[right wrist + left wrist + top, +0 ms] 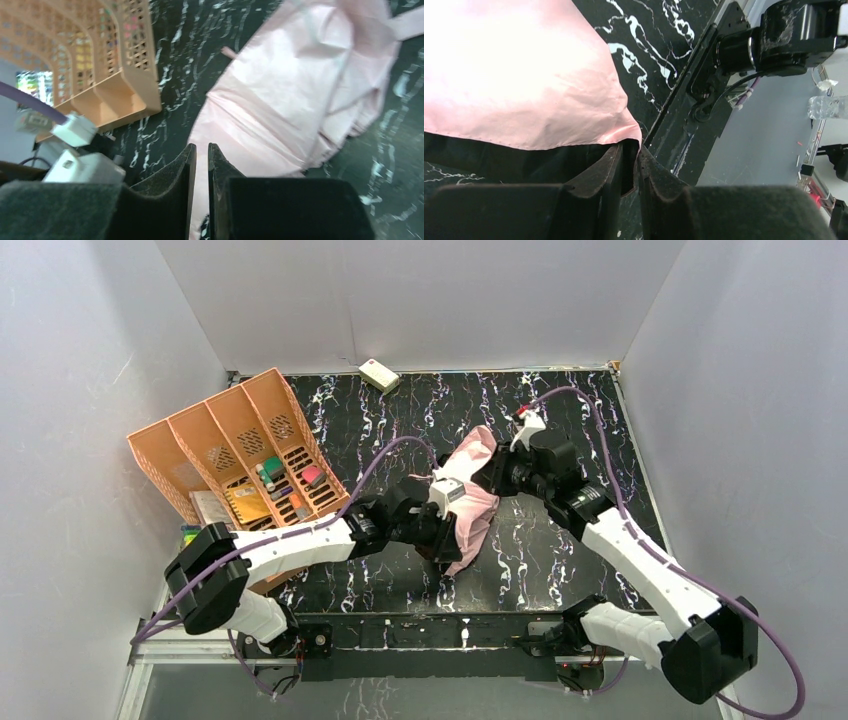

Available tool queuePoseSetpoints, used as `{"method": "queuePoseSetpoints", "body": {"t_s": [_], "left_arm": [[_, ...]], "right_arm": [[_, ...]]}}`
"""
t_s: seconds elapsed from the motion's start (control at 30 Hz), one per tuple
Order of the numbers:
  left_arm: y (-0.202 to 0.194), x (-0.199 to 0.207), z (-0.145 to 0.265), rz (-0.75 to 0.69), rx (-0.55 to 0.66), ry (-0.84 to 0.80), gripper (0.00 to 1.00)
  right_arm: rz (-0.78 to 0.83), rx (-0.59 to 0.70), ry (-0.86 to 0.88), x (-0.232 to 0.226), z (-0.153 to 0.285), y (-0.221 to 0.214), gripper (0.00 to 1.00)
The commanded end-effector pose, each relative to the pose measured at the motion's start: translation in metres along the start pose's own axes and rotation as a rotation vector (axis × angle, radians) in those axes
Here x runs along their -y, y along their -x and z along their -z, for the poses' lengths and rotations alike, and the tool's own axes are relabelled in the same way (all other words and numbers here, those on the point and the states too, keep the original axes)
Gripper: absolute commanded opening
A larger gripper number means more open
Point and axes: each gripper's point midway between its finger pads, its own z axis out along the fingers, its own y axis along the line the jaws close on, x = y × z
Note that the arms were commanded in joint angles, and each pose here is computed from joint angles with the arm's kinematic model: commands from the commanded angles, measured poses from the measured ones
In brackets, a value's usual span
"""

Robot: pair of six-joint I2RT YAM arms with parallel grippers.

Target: Put away the umbrella

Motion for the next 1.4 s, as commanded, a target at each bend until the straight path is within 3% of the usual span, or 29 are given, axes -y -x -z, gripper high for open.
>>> {"method": "queuePoseSetpoints", "body": {"t_s": [0.0,0.17,0.43,0.5,0.63,0.83,1.13,1.2,1.37], "left_arm": [[-0.001,0.014,0.005,-0.035,0.045,-0.048,0.19],[-0.026,0.012,0.002,-0.030,-0.004,-0.073,0.33],[-0.047,0.019,-0.001,-0.021,-0.074,-0.141,0.68],[-0.052,0.021,-0.002,-0.021,-0.090,-0.152,0.71],[-0.062,0.025,-0.006,-0.023,-0.129,-0.177,0.71],[-0.072,0.033,-0.013,-0.025,-0.180,-0.231,0.47],[-0.079,0.042,-0.012,-0.035,-0.208,-0.277,0.24],[-0.080,0.042,-0.012,-0.035,-0.207,-0.273,0.24],[-0.067,0.036,-0.003,-0.042,-0.124,-0.205,0.59]], "right_arm": [[0.051,-0.015,0.281,-0.049,-0.006,0.006,0.22],[-0.017,-0.093,0.306,-0.043,-0.021,-0.023,0.22],[-0.096,-0.184,0.280,-0.029,-0.034,-0.063,0.21],[-0.109,-0.205,0.279,-0.028,-0.037,-0.073,0.21],[-0.135,-0.253,0.276,-0.026,-0.042,-0.092,0.20],[-0.159,-0.304,0.235,-0.017,-0.049,-0.115,0.18],[-0.201,-0.375,0.065,0.024,-0.056,-0.155,0.17],[-0.206,-0.386,0.033,0.034,-0.056,-0.164,0.17],[-0.197,-0.390,0.003,0.047,-0.057,-0.179,0.17]]}}
